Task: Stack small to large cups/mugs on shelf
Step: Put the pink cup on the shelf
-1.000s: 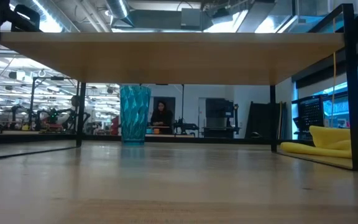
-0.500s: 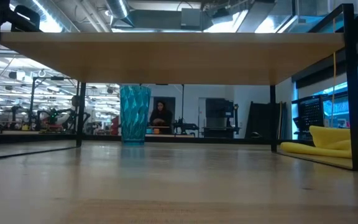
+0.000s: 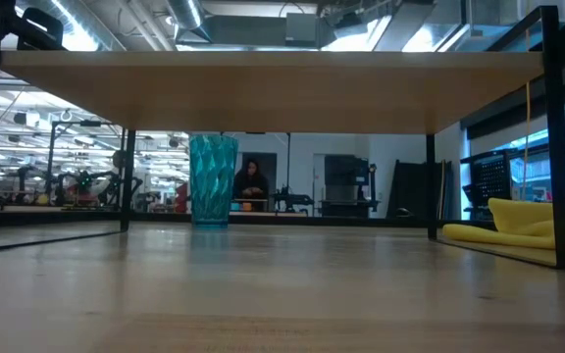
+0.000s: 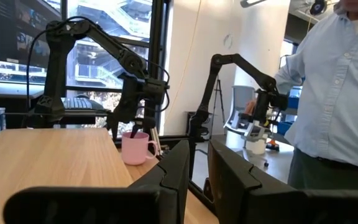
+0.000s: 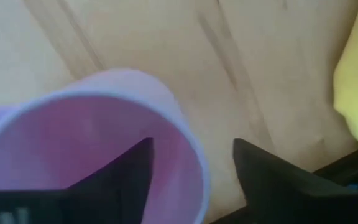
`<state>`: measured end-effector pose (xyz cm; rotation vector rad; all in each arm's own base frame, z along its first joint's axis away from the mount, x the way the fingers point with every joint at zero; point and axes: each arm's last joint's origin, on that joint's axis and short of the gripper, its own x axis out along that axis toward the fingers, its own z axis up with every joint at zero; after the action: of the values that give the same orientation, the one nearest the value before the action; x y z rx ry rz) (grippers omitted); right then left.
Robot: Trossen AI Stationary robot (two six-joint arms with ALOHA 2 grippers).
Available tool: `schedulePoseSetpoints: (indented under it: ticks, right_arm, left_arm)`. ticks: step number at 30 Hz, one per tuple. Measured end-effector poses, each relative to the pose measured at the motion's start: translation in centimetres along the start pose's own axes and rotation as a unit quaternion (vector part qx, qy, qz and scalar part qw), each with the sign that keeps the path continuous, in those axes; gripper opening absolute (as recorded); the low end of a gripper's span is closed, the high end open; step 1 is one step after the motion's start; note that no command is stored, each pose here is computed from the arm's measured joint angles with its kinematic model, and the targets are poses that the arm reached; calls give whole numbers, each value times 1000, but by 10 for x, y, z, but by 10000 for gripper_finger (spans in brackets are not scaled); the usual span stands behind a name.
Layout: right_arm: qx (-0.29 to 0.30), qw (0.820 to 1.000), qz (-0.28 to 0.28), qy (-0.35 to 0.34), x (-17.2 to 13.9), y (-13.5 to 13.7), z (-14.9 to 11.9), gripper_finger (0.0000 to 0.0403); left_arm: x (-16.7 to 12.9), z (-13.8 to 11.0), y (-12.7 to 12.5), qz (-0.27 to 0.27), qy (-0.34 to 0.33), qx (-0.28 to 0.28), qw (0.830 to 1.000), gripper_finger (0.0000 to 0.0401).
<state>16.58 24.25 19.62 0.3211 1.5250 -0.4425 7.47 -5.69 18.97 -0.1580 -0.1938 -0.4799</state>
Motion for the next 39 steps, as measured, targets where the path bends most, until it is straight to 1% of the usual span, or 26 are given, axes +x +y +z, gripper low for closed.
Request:
schedulePoseSetpoints:
  ticks: [3, 9, 10, 11, 16, 21, 26, 29, 31, 33, 35, 39]
  right_arm:
    - [4, 1000, -5, -3, -1, -2, 3, 163]
    - [3, 1000, -3, -2, -1, -2, 3, 40]
    - [5, 1000, -1, -2, -2, -2, 3, 24]
    - [3, 1000, 3, -5, -3, -2, 4, 15]
    - [11, 1000, 1, -1, -3, -3, 7, 23]
    - [25, 1000, 17, -8, -15, -11, 14, 9]
    - [37, 997, 67, -5, -39, -26, 19, 8]
    - [38, 991, 127, -9, -67, -34, 21, 8]
    - [12, 985, 171, -9, -89, -38, 24, 8]
    - [-27, 980, 195, -27, -112, -41, 31, 11]
    - [-70, 978, 190, -52, -130, -47, 44, 15]
    - [-150, 973, 144, -101, -153, -60, 85, 19]
  left_arm:
    - [0, 0, 0, 0, 0, 0, 1000, 53]
    - [0, 0, 0, 0, 0, 0, 1000, 53]
    - [0, 0, 0, 0, 0, 0, 1000, 53]
    - [0, 0, 0, 0, 0, 0, 1000, 53]
    - [0, 0, 0, 1, 0, 0, 1000, 53]
    - [0, 0, 1, 19, -2, 0, 1000, 53]
    - [0, 1, 2, 31, -5, -1, 999, 53]
    - [0, 1, 3, 48, -6, -1, 999, 53]
    - [0, 1, 3, 57, -6, -1, 998, 53]
    - [0, 1, 4, 61, -6, -1, 998, 53]
    - [0, 0, 4, 64, -3, 0, 998, 53]
    - [0, 0, 4, 65, -3, 0, 998, 53]
